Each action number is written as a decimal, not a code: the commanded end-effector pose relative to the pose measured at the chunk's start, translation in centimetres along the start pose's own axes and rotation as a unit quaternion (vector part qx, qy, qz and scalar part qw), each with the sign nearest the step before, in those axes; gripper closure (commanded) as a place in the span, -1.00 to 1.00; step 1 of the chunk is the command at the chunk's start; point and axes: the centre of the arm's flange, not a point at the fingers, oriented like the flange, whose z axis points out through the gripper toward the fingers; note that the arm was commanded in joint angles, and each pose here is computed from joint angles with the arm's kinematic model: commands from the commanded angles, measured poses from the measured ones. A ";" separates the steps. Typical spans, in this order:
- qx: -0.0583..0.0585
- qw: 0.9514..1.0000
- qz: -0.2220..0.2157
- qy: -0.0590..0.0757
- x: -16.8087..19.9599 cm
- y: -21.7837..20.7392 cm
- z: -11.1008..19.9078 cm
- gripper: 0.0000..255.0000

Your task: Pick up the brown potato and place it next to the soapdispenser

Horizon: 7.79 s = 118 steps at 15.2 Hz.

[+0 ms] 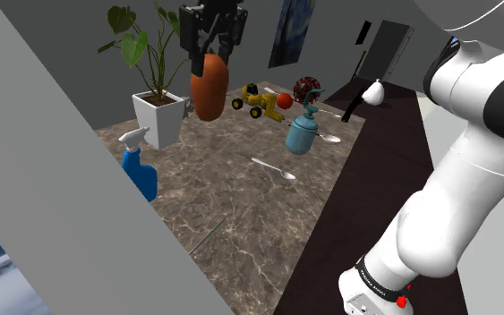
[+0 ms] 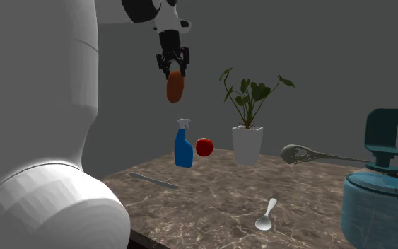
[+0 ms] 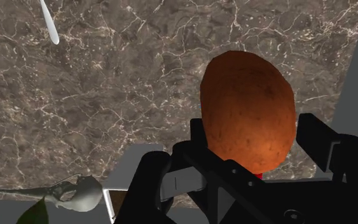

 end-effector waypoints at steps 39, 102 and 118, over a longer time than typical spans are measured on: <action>0.001 1.000 0.000 0.000 -7.2 47.9 5.0 1.00; 0.001 1.000 0.000 0.000 -11.3 45.0 37.9 1.00; 0.001 1.000 0.000 0.000 -11.7 44.8 39.8 -1.00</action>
